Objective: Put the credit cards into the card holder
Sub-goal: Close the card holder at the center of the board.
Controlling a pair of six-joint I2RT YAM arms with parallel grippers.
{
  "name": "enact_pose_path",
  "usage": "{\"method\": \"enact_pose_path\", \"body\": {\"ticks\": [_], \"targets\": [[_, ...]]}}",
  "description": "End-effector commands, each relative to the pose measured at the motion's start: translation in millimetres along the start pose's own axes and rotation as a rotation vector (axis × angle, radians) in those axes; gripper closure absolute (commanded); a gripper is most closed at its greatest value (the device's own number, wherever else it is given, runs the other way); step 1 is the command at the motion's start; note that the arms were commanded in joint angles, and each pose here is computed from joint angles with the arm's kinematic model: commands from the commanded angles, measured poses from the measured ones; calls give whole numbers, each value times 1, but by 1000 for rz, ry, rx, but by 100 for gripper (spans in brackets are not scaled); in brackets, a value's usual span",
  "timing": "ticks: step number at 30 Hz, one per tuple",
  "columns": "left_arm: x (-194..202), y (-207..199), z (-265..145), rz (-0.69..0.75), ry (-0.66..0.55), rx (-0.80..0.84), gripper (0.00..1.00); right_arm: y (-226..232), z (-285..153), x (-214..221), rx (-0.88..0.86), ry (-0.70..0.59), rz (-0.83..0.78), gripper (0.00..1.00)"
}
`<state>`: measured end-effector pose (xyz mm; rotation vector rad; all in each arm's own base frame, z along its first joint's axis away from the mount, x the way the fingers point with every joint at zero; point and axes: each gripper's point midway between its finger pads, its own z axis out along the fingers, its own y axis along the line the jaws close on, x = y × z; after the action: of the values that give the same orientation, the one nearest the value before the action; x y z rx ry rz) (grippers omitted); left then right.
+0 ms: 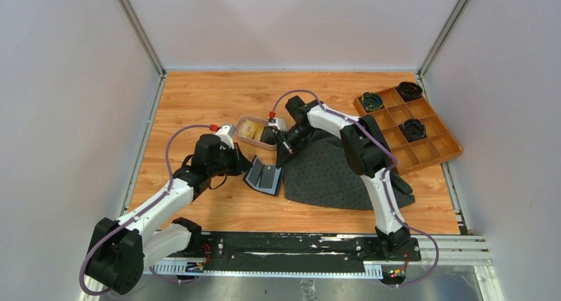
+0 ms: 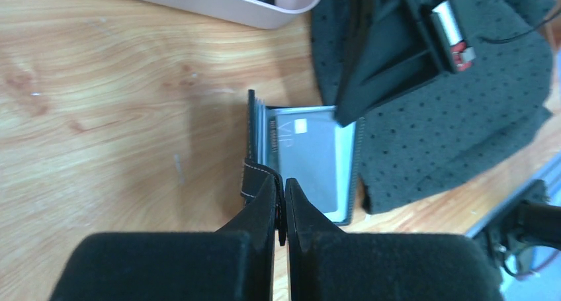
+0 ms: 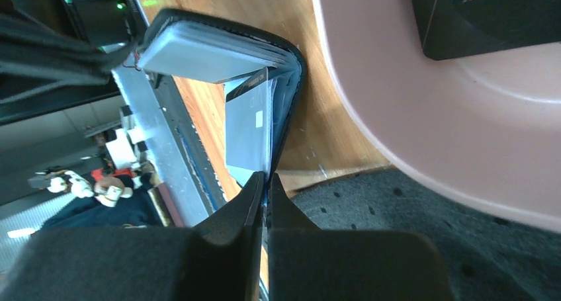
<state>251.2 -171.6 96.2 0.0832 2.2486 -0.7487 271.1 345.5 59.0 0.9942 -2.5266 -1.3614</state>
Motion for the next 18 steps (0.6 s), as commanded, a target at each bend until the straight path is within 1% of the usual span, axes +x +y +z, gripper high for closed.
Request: {"method": "enact_pose_path", "body": {"ticks": [1, 3, 6, 10, 18], "targets": [[2, -29, -4, -73, 27, 144, 100, 9, 8, -1, -112, -31, 116, 100], [4, -36, -5, -94, 43, 171, 100, 11, 11, -2, -138, -41, 132, 100], [0, -50, -6, -98, 32, 218, 100, 11, 18, 0, -151, -49, 144, 100], [11, -62, -4, -100, 64, 244, 100, 8, 26, 2, -175, -61, 164, 100], [34, -64, 14, -124, 111, 228, 100, 7, 33, 9, -228, -71, 162, 100]]}}
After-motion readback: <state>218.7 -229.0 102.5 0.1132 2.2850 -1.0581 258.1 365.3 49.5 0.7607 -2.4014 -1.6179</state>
